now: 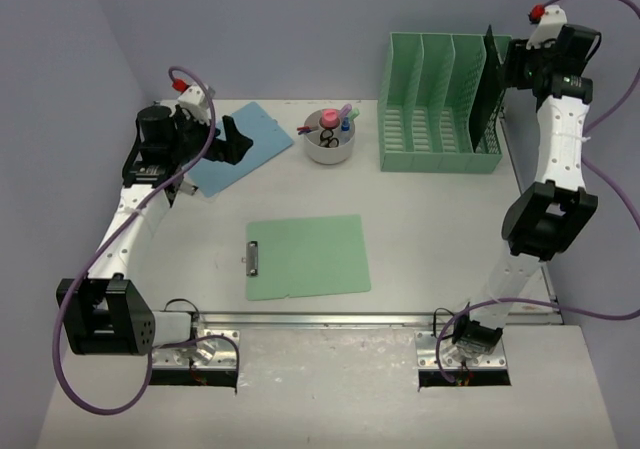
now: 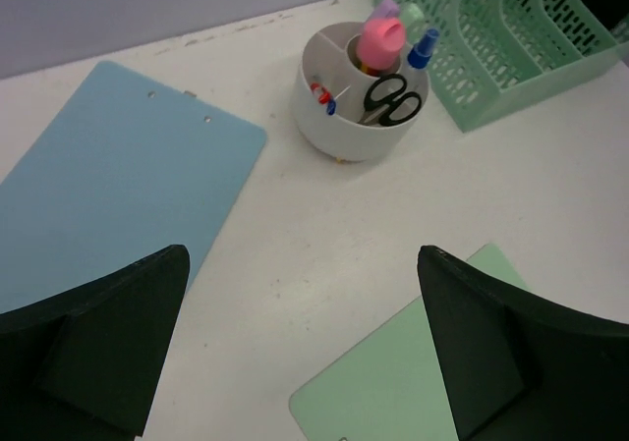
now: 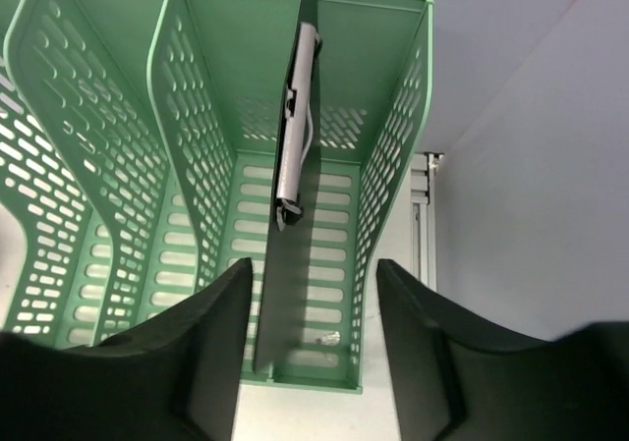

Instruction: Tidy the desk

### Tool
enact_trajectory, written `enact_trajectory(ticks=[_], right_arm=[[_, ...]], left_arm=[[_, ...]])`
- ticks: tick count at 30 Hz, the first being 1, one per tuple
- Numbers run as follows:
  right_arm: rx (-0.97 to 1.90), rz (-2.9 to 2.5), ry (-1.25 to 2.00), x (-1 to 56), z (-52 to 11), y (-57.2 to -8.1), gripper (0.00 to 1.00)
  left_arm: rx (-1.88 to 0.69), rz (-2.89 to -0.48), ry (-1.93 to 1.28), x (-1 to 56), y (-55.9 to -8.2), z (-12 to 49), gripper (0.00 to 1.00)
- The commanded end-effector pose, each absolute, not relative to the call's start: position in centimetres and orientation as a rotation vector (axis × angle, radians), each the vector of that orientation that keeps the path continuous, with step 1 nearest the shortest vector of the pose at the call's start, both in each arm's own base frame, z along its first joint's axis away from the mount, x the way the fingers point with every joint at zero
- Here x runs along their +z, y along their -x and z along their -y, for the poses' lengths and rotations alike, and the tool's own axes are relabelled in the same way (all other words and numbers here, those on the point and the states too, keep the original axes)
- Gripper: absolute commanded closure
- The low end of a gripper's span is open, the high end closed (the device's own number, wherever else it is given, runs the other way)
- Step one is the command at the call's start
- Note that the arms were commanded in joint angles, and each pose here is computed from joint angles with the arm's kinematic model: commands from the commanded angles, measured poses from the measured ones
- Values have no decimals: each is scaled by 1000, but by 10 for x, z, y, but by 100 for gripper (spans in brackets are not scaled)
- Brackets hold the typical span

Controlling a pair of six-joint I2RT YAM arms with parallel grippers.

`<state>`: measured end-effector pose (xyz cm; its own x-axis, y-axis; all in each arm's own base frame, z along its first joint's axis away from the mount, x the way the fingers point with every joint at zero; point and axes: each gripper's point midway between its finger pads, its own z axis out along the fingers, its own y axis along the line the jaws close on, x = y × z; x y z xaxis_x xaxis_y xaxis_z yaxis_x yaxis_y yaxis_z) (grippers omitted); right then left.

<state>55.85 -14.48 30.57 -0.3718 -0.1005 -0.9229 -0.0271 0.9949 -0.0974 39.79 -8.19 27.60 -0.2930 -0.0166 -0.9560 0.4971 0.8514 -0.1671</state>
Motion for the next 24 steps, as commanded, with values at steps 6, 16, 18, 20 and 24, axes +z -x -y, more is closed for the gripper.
enact_trajectory(ticks=[6, 16, 18, 20, 24], right_arm=[[-208, -1748, 111, 395, 152, -549, 44], [-239, -1596, 130, 462, 132, -497, 42], [-144, -1595, 198, 460, 96, -490, 42], [-75, -1610, 245, 463, 69, -474, 42], [90, -1713, 356, 421, 8, -451, 42]], left_arm=[[-347, -1964, 17, 241, -374, 40, 0], [-217, -2264, 129, 154, -322, 28, 0], [-200, -2341, 91, 138, -312, 42, 0], [-155, -2419, 67, 118, -306, 49, 0], [-91, -2488, 56, 96, -298, 58, 1]])
